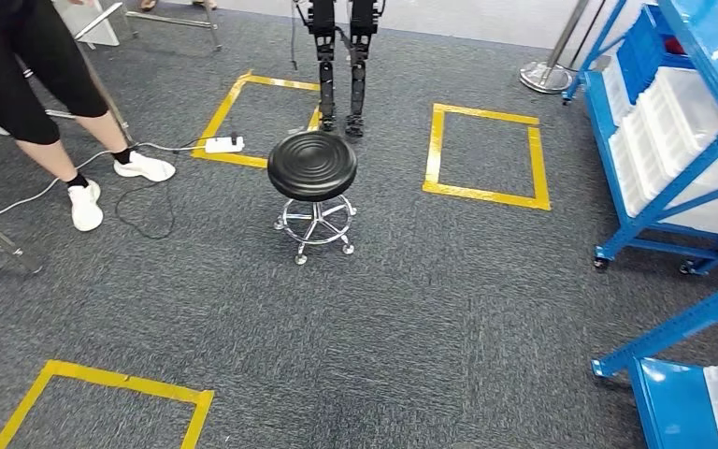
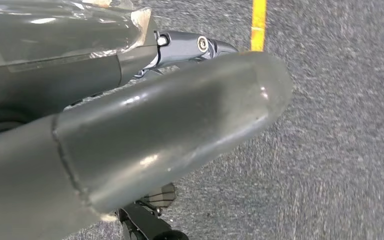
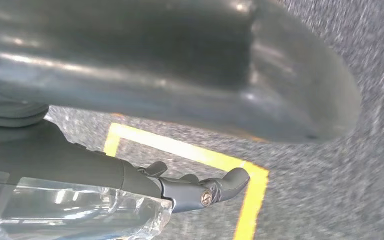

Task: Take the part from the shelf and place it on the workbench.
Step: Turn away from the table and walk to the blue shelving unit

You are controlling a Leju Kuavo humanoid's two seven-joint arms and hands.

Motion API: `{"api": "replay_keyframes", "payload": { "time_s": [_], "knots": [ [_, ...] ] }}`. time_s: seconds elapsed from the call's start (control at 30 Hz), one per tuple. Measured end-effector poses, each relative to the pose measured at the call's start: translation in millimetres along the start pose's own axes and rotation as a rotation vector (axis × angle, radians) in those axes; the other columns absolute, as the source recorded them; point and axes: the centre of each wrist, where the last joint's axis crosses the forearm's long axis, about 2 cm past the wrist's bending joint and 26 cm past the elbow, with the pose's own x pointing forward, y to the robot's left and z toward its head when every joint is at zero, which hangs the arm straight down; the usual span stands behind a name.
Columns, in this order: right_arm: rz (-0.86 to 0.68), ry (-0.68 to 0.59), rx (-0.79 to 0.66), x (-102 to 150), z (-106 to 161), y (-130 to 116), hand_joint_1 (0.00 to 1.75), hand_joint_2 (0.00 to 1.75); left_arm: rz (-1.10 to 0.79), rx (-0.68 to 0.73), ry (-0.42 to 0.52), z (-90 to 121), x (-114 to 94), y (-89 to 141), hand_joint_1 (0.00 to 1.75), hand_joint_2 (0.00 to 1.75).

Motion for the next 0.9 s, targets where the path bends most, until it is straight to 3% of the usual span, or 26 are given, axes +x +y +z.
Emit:
{"api": "replay_keyframes", "payload": {
  "time_s": [0.9],
  "knots": [
    [0.019,-0.002,0.003,4,-2,-3,0.00,0.00,0.043,0.020,0.014,4,-1,-10,0.00,0.00]
  ]
}}
